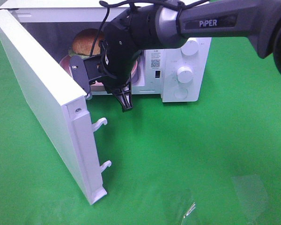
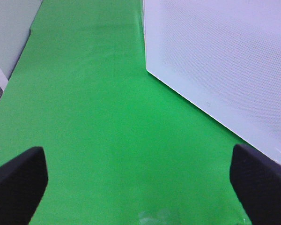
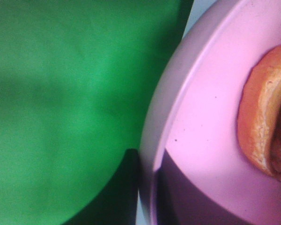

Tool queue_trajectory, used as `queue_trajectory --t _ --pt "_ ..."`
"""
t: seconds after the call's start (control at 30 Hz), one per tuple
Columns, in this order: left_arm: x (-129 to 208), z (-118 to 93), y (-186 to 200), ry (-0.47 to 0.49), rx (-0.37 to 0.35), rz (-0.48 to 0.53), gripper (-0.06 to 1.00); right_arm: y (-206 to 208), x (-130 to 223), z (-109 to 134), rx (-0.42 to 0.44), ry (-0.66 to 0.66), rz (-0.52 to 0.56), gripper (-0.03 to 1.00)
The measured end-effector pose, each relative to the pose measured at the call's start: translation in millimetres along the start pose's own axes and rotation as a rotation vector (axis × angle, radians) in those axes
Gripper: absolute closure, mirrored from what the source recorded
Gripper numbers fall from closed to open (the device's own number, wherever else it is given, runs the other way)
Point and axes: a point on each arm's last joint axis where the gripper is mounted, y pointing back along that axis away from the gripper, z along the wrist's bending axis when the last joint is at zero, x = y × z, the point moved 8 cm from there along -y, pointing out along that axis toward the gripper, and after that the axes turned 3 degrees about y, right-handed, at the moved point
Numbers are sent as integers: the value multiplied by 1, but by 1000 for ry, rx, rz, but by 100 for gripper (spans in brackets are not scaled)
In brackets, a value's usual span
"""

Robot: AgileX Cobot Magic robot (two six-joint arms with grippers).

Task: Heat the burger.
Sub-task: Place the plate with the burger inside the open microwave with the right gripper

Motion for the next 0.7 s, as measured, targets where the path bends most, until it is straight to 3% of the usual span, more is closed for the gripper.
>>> queue_trajectory --t 0.4,0.7 --pt "0 0 0 0 0 0 -3 -5 -1 -4 15 -1 -1 86" --pt "0 0 0 0 0 0 -3 -2 -7 -20 93 -36 -36 68"
